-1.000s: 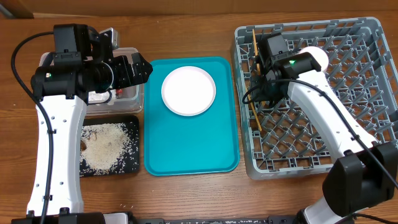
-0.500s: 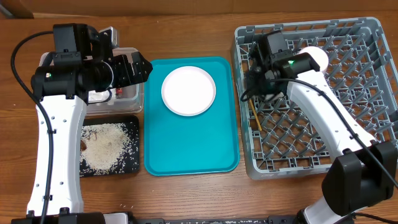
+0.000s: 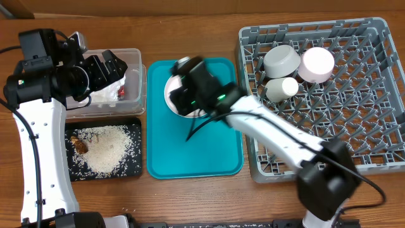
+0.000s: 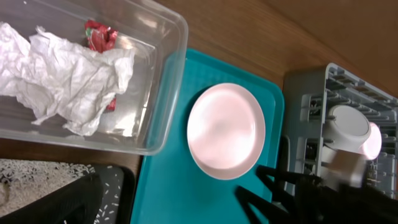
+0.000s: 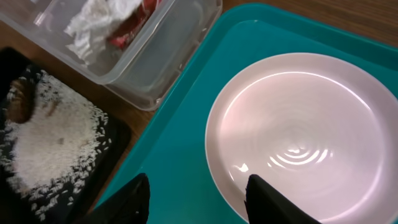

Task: Sort waste into correct bins and load items into the dishwasher
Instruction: 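Grasp the pink plate rim on the teal tray with the right gripper, then carry the pink plate to the rack and stand it upright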

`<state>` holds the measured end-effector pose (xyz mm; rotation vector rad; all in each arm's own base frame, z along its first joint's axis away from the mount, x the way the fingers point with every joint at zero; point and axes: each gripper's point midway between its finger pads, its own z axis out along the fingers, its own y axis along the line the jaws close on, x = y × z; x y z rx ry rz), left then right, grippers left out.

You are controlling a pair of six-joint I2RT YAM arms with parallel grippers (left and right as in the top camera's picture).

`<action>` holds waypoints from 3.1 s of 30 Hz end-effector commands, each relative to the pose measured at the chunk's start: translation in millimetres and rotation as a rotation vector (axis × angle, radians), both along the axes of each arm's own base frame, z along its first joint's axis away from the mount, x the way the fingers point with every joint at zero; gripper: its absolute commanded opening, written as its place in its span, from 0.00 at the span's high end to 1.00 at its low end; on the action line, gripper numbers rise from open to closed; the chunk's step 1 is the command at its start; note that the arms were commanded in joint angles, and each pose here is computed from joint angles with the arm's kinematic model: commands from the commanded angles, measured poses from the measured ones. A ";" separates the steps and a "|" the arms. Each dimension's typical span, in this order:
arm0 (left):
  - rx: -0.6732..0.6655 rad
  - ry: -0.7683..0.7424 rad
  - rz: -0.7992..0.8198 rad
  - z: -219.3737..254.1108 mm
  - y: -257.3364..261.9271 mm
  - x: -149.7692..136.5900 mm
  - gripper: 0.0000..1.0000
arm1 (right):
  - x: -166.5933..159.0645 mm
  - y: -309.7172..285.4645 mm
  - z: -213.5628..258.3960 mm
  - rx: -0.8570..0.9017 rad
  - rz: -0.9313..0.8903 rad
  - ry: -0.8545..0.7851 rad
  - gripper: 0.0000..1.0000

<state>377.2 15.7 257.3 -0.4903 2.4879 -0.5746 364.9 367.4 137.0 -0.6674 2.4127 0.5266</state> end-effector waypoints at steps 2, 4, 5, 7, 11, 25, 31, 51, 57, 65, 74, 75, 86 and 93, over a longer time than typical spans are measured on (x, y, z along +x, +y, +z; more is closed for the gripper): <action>-0.009 -0.005 0.006 8.5 -1.6 -3.2 0.00 | 22.0 8.7 -36.4 -0.108 -0.043 -0.096 0.48; -0.011 0.005 0.007 7.3 -2.1 -5.0 0.00 | 23.8 15.6 -57.1 -0.117 -0.036 -0.088 0.48; -0.012 0.007 0.007 7.0 -2.2 -5.5 0.00 | 25.0 16.9 -66.5 -0.122 -0.036 -0.082 0.49; -0.013 0.012 0.007 6.4 -2.4 -6.3 0.00 | 26.6 18.3 -81.8 -0.134 -0.035 -0.072 0.50; -0.013 0.012 0.007 6.4 -2.4 -6.4 0.00 | 26.6 18.8 -104.1 -0.154 -0.032 -0.052 0.56; -0.013 0.011 0.007 6.5 -2.4 -6.3 0.00 | 14.2 14.9 -116.5 -0.185 -0.009 0.006 0.93; -0.013 0.011 0.007 6.5 -2.4 -6.3 0.00 | 14.5 19.6 -50.4 -0.092 -0.011 -0.056 0.96; -0.013 0.011 0.007 6.5 -2.4 -6.3 0.00 | -24.6 -177.5 160.2 0.315 -0.267 0.133 0.96; -0.013 0.011 0.007 6.5 -2.4 -6.2 0.00 | -21.3 -194.8 155.2 0.544 -0.195 0.306 0.96; -0.013 0.011 0.007 6.5 -2.4 -6.2 0.00 | -13.8 -204.1 148.1 0.615 -0.173 0.360 0.96; -0.013 0.011 0.007 6.5 -2.4 -6.2 0.00 | -5.8 -207.9 105.5 0.582 -0.220 0.394 0.96; -0.013 0.011 0.007 6.5 -2.4 -6.2 0.00 | -5.2 -207.9 102.1 0.583 -0.221 0.396 0.96; -0.013 0.011 0.007 6.5 -2.4 -6.2 0.00 | 16.2 -226.3 80.7 0.487 -0.340 0.322 0.81; -0.013 0.011 0.007 6.5 -2.4 -6.2 0.00 | 32.0 -239.2 94.8 0.499 -0.371 0.251 0.27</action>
